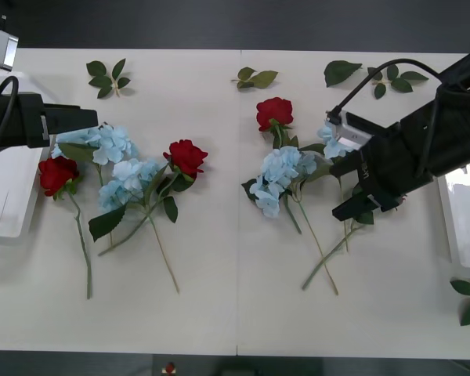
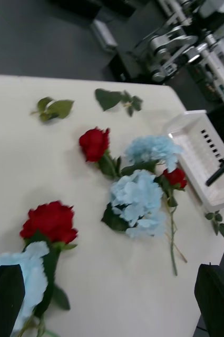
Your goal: Put the red flowers into the right box and the blue flowers into the left box
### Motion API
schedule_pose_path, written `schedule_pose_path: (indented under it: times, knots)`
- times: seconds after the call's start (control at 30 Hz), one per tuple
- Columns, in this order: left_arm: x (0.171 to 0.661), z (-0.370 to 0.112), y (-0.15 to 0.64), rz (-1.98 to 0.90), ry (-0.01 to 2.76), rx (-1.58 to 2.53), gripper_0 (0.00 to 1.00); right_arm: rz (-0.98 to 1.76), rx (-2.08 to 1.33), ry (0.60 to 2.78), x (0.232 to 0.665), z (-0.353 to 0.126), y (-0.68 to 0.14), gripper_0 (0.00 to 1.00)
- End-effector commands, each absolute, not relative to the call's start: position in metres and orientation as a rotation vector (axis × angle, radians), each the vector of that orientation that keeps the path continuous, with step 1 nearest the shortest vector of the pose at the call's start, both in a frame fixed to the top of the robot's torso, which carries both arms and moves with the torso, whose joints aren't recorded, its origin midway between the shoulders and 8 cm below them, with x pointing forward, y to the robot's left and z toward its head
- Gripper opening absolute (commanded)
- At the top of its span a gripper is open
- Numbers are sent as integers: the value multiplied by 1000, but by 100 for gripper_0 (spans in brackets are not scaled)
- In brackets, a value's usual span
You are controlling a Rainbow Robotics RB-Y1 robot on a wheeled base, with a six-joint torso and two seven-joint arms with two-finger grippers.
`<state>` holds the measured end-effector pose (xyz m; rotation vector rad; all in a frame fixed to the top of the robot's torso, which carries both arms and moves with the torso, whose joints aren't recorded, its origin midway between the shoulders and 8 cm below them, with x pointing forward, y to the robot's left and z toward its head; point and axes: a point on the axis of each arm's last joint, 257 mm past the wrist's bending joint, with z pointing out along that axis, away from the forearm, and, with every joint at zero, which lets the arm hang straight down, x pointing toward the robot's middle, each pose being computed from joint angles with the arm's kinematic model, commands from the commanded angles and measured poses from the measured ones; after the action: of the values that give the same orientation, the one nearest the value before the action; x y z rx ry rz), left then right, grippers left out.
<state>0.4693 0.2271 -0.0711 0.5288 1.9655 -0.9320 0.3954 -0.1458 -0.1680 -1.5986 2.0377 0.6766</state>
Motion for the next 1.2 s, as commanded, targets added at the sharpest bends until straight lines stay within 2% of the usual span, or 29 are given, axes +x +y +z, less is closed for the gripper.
schedule_pose_path:
  times: [0.03,0.13,0.2,0.3,0.43,0.77,1.2]
  knots:
    - [480,-80,244,-921,2082,445,94,646,-1213,2451,401,-149,-185,90]
    - [478,-110,263,-878,2252,324,94,590,-721,2805,398,-154,-218,89]
    - [477,-125,275,-822,2316,288,94,552,-423,2916,400,-155,-230,90]
    - [474,-144,292,-745,2405,217,94,402,46,3006,407,-166,-259,90]
    - [468,-168,310,-649,2483,144,94,178,364,3014,408,-190,-300,90]
    - [467,-230,364,-402,2514,-77,97,-8,535,2918,426,-249,-354,90]
    - [480,-264,370,-232,2468,-103,99,206,600,2836,448,-288,-312,90]
